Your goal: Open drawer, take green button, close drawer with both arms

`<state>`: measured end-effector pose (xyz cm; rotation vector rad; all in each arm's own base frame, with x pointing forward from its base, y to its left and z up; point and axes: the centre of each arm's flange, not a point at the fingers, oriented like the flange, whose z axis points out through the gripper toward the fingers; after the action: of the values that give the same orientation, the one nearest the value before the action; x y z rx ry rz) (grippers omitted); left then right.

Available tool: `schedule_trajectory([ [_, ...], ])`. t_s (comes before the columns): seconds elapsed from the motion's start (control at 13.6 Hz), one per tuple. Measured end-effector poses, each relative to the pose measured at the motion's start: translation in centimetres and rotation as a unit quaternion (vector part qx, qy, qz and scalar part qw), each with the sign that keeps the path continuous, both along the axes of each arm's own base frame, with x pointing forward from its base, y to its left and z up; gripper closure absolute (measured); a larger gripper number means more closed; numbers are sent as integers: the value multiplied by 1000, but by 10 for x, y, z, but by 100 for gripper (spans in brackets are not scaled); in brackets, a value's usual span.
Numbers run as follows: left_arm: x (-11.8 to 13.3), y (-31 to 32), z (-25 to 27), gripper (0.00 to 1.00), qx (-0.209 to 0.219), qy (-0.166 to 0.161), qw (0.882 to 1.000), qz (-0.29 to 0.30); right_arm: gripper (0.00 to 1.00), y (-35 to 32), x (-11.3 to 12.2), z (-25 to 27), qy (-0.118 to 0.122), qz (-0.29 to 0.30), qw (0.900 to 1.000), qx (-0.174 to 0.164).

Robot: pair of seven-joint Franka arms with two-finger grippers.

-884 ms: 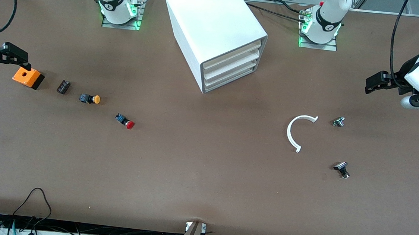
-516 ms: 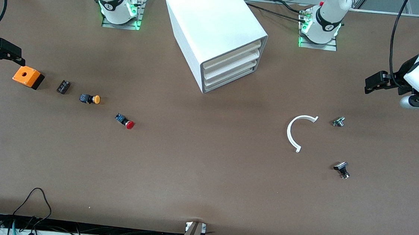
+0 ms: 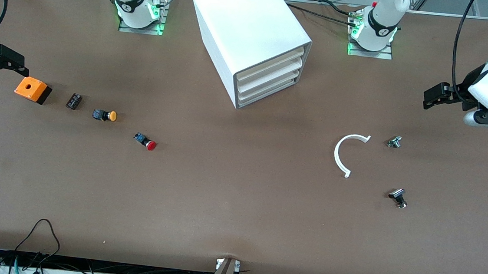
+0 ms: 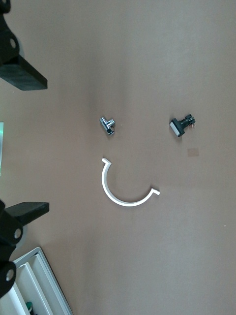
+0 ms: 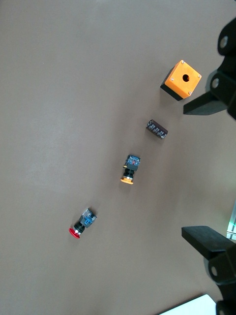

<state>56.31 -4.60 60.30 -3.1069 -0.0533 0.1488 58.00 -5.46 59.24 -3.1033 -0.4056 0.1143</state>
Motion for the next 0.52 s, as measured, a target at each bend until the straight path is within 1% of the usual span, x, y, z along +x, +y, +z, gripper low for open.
schedule_trajectory([
  [0.52,-2,-20,0,0,-2,-1,1000,-17,0,0,0,0,0,0,1000,0],
])
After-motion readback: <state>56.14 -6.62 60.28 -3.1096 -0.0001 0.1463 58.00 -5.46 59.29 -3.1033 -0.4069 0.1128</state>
